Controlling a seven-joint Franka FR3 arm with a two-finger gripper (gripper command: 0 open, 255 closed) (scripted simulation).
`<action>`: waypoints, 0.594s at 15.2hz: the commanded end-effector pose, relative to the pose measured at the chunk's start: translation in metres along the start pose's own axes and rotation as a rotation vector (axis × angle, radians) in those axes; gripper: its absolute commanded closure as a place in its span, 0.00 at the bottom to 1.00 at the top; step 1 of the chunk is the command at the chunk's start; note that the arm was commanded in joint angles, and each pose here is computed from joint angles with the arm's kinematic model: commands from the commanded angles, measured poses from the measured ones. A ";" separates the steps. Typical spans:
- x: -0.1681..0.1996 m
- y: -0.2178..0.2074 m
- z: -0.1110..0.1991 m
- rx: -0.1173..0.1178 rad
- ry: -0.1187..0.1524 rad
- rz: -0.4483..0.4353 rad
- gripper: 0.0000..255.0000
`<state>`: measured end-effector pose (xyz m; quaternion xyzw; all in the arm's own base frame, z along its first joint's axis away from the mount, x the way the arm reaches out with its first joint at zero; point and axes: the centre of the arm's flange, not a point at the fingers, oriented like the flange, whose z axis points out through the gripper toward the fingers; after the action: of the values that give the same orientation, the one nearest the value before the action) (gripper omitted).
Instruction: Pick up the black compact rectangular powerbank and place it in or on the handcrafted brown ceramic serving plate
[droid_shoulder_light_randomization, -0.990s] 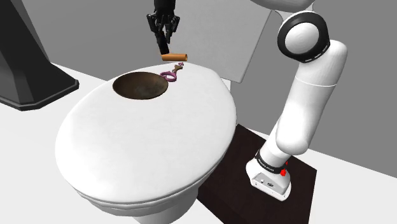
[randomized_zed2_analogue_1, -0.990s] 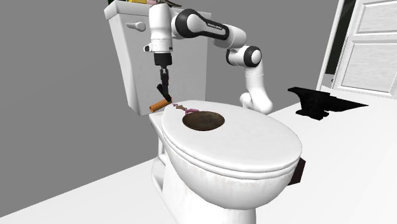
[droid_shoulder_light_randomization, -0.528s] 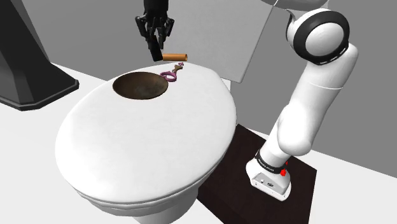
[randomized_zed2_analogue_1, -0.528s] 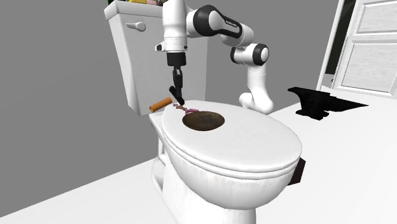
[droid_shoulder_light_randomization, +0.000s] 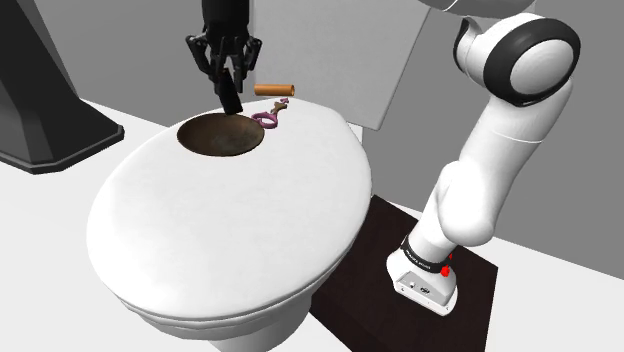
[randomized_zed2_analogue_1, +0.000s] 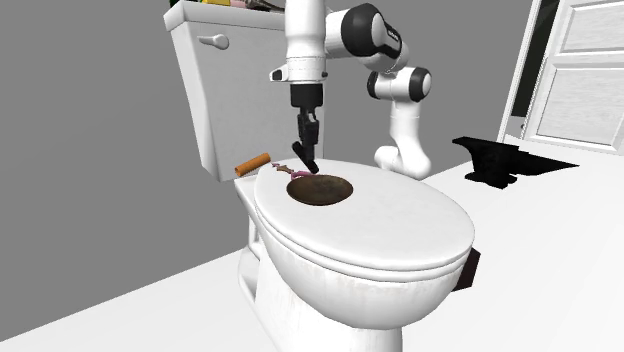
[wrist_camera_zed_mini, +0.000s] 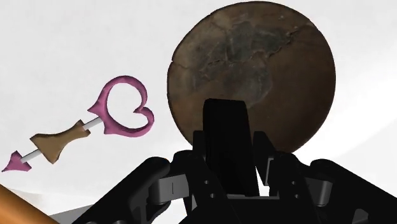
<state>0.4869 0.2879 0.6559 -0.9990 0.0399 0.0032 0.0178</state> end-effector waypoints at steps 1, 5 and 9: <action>-0.015 -0.024 0.001 0.000 0.000 0.001 1.00; -0.022 -0.033 0.018 0.000 0.000 0.001 1.00; -0.022 -0.033 0.039 0.000 0.000 0.001 1.00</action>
<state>0.4677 0.3227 0.6238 -0.9990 0.0403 0.0033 0.0178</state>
